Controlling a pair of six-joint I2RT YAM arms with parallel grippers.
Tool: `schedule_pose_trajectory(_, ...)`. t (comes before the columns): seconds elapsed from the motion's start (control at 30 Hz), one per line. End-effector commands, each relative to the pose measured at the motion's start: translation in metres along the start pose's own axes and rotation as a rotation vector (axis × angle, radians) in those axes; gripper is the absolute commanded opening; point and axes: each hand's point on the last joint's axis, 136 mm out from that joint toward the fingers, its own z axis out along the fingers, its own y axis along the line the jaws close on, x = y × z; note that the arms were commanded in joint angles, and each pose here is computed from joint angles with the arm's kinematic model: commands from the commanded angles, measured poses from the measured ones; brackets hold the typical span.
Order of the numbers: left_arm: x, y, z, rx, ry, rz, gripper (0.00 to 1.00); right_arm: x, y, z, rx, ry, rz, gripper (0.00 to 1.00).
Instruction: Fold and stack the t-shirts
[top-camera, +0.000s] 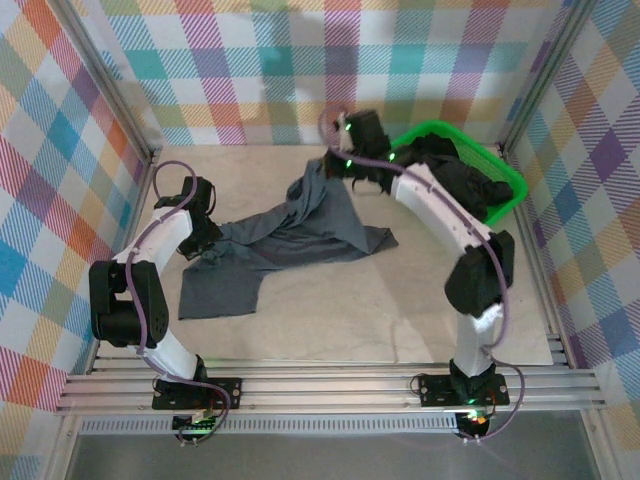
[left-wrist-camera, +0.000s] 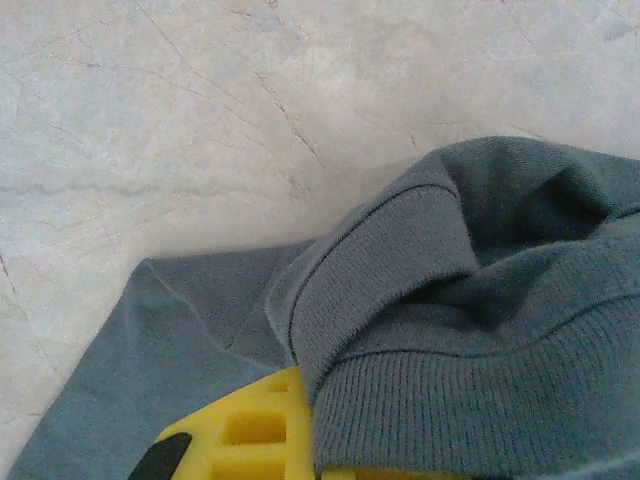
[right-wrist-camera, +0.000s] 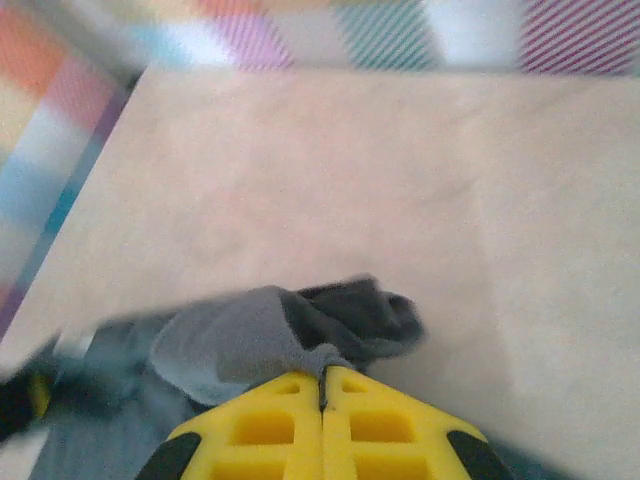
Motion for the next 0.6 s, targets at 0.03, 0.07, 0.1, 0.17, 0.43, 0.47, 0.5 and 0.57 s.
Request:
schedule_pose_trajectory(0.03,-0.006,0.003,-0.012,0.017,-0.013,-0.023,0.00,-0.027,-0.076,0.053,0.089,0.029,0.205,0.00)
schedule_pose_trajectory(0.07,-0.006,0.003,-0.012,0.016,-0.010,-0.023,0.00,-0.035,-0.081,0.062,0.068,0.033,0.220,0.04)
schedule_pose_trajectory(0.1,-0.006,0.003,-0.012,0.014,-0.008,-0.023,0.00,-0.035,-0.088,0.072,0.053,0.048,0.232,0.16)
schedule_pose_trajectory(0.17,-0.007,0.002,-0.010,0.010,-0.003,-0.023,0.00,-0.033,-0.097,0.080,0.038,0.070,0.252,0.41)
schedule_pose_trajectory(0.43,-0.024,0.003,-0.016,0.029,-0.016,-0.052,0.00,-0.006,-0.091,0.037,0.108,0.104,0.193,0.54)
schedule_pose_trajectory(0.47,-0.027,0.006,-0.016,0.024,-0.018,-0.062,0.00,0.000,-0.091,0.025,0.111,0.088,0.218,0.53)
schedule_pose_trajectory(0.5,-0.032,0.009,-0.015,0.024,-0.025,-0.075,0.00,0.009,-0.092,0.014,0.112,0.081,0.238,0.53)
schedule_pose_trajectory(0.57,-0.041,0.014,-0.012,0.026,-0.030,-0.100,0.00,0.032,-0.094,-0.002,0.118,0.090,0.284,0.51)
